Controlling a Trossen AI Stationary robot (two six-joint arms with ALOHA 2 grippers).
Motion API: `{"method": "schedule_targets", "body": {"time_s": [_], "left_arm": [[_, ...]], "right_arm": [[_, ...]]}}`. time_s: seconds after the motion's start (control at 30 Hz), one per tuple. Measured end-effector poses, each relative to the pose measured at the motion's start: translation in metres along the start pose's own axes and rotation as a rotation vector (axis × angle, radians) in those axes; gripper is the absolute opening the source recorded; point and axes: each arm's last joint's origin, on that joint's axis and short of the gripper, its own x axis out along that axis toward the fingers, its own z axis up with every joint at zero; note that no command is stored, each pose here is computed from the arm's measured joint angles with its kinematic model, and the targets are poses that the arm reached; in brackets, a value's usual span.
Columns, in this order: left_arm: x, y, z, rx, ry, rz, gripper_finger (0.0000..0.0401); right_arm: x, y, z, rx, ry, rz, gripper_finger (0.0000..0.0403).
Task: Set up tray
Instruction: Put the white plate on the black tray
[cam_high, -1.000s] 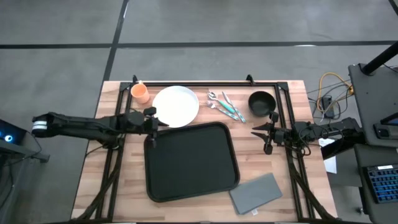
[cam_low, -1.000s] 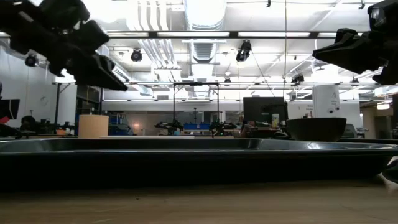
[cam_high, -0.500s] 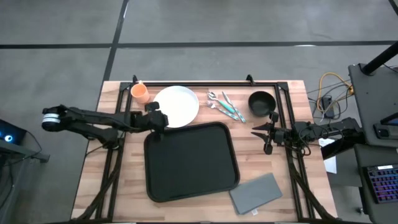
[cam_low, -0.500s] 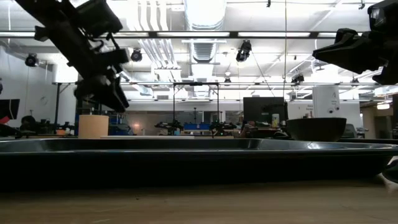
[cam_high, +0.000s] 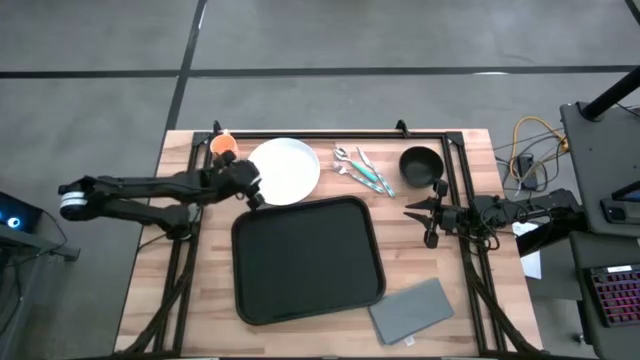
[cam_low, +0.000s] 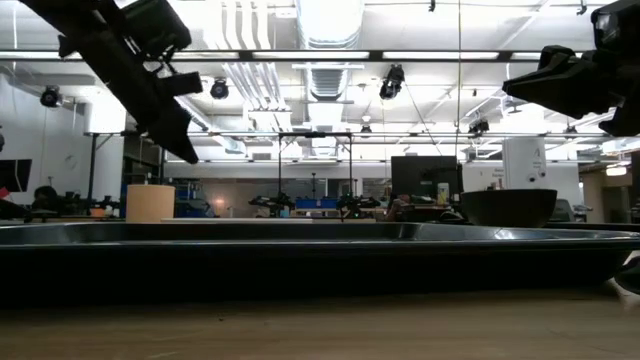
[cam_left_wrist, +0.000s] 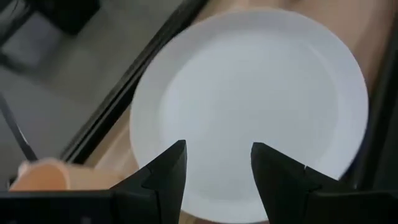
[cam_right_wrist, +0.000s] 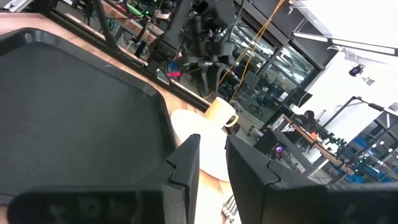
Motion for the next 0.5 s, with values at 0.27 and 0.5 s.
{"method": "schedule_targets", "body": {"time_s": [0.27, 0.5], "left_arm": [[-0.009, 0.008, -0.005, -0.176, -0.020, 0.025, 0.0161], [0.004, -0.004, -0.020, 0.057, 0.137, -0.147, 0.0161]], "right_arm": [[0.000, 0.000, 0.000, 0.000, 0.001, 0.000, 0.0068], [0.000, 0.000, 0.000, 0.000, 0.001, 0.000, 0.0068]]}}
